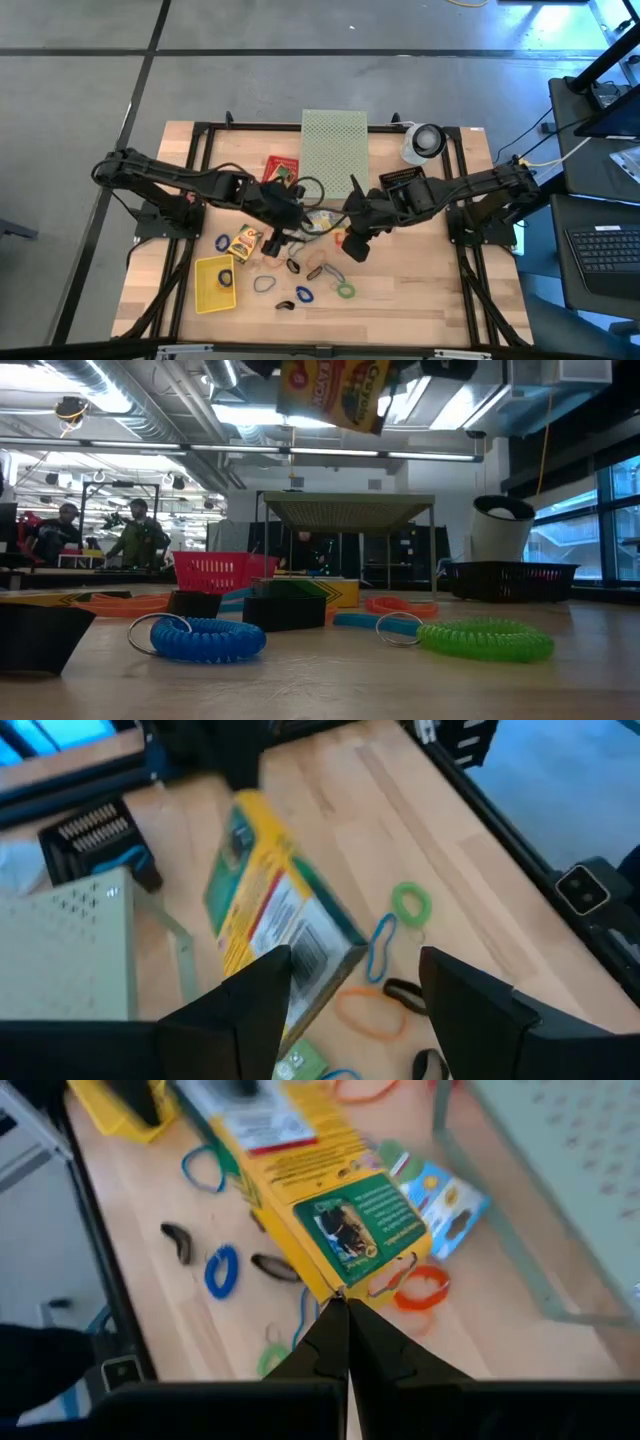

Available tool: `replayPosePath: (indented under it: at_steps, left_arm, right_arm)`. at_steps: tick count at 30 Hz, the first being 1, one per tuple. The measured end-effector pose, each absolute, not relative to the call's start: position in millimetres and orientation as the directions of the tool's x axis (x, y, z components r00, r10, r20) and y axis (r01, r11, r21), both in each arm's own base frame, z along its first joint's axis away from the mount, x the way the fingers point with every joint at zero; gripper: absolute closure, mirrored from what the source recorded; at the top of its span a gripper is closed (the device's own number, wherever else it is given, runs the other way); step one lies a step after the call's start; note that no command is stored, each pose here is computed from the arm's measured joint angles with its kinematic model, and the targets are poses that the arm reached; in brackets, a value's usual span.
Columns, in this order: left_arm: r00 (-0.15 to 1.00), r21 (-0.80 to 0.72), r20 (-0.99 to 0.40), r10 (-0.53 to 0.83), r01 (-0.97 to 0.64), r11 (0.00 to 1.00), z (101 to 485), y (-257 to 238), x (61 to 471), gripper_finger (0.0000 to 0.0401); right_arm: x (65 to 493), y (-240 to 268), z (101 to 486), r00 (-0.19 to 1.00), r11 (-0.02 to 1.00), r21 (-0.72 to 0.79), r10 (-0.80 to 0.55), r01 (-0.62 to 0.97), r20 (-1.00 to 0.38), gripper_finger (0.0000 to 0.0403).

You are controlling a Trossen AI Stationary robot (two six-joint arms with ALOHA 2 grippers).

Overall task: Pick & Place Office Desk Supplies
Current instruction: Put the crayola box into the orange bin

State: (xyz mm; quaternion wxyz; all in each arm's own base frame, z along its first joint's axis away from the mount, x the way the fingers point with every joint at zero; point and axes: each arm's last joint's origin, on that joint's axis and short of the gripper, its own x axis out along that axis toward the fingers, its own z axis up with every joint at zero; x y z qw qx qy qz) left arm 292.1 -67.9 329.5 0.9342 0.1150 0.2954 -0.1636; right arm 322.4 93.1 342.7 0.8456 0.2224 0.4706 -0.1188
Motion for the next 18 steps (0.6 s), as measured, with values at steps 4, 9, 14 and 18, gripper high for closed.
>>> replayPosePath:
  at_steps: [4,9,14,18]
  left_arm:
    - [0.818,0.203,-0.557,-0.143,0.301,0.932,336,-74,288,0.0175]
    - [0.870,0.302,-0.493,-0.015,0.187,0.935,341,-75,291,0.0177]
    - [0.875,0.330,-0.483,0.033,0.147,0.932,341,-74,292,0.0183]
    - [0.883,0.330,-0.468,0.035,0.138,0.934,343,-74,293,0.0195]
  right_arm:
    - [323,93,350,0.551,0.872,0.265,-0.007,0.412,-0.834,0.0403]
    - [323,92,358,0.576,0.873,0.261,-0.027,0.411,-0.817,0.0403]
    - [323,91,380,0.633,0.886,0.269,-0.036,0.379,-0.773,0.0403]
    - [322,90,390,0.659,0.897,0.259,-0.047,0.359,-0.751,0.0403]
